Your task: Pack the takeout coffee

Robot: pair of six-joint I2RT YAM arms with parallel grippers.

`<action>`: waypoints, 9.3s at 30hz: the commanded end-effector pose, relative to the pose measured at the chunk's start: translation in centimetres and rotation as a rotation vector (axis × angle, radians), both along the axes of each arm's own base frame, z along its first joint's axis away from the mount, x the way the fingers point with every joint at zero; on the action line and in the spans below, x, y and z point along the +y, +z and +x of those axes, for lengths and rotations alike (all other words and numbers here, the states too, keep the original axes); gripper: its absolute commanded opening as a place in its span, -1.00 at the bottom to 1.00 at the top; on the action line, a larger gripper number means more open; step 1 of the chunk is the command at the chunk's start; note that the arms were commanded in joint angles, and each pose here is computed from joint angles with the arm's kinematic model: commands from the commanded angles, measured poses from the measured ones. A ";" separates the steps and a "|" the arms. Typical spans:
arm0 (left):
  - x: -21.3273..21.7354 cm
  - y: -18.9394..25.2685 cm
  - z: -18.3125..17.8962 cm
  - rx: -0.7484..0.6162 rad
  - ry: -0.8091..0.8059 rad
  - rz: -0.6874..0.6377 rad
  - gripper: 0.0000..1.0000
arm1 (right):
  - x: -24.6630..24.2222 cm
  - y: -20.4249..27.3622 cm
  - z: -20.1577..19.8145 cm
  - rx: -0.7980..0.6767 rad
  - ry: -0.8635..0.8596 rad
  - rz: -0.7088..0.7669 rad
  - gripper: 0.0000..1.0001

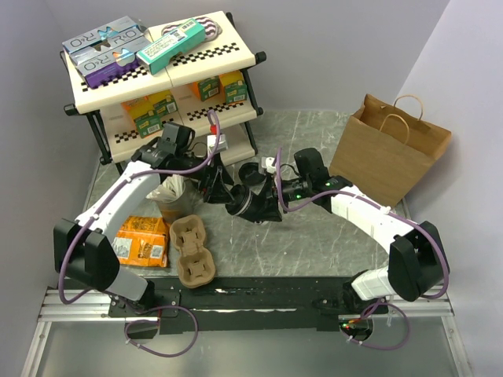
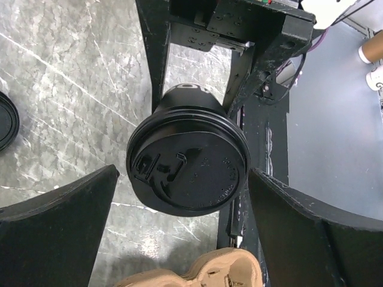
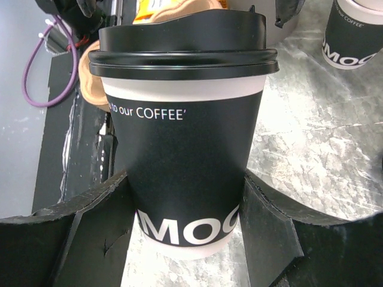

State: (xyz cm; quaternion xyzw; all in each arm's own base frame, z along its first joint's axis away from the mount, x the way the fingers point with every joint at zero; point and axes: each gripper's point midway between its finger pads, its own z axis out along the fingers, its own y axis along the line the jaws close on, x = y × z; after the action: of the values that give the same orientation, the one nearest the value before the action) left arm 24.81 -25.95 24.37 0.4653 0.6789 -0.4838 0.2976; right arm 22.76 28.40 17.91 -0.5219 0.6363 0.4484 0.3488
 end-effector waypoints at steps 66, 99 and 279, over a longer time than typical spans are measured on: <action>-9.7 -5.7 11.4 -0.505 -0.204 0.512 0.38 | -13.9 2.6 -0.6 -0.133 -0.515 -0.105 1.00; -12.1 -8.2 14.3 -0.626 -0.181 0.591 0.99 | -15.3 0.5 -0.6 -0.013 -0.637 -0.057 1.00; -3.0 0.8 -1.2 -1.061 -0.422 0.125 -0.98 | -16.8 28.0 7.1 -0.401 -0.783 0.170 0.96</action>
State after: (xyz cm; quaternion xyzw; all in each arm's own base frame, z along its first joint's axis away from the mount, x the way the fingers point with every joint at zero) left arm 22.35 -24.62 21.28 0.8540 0.3405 -0.1511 0.3631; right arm 28.63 13.94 40.66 -0.3179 0.6818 0.2811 0.5959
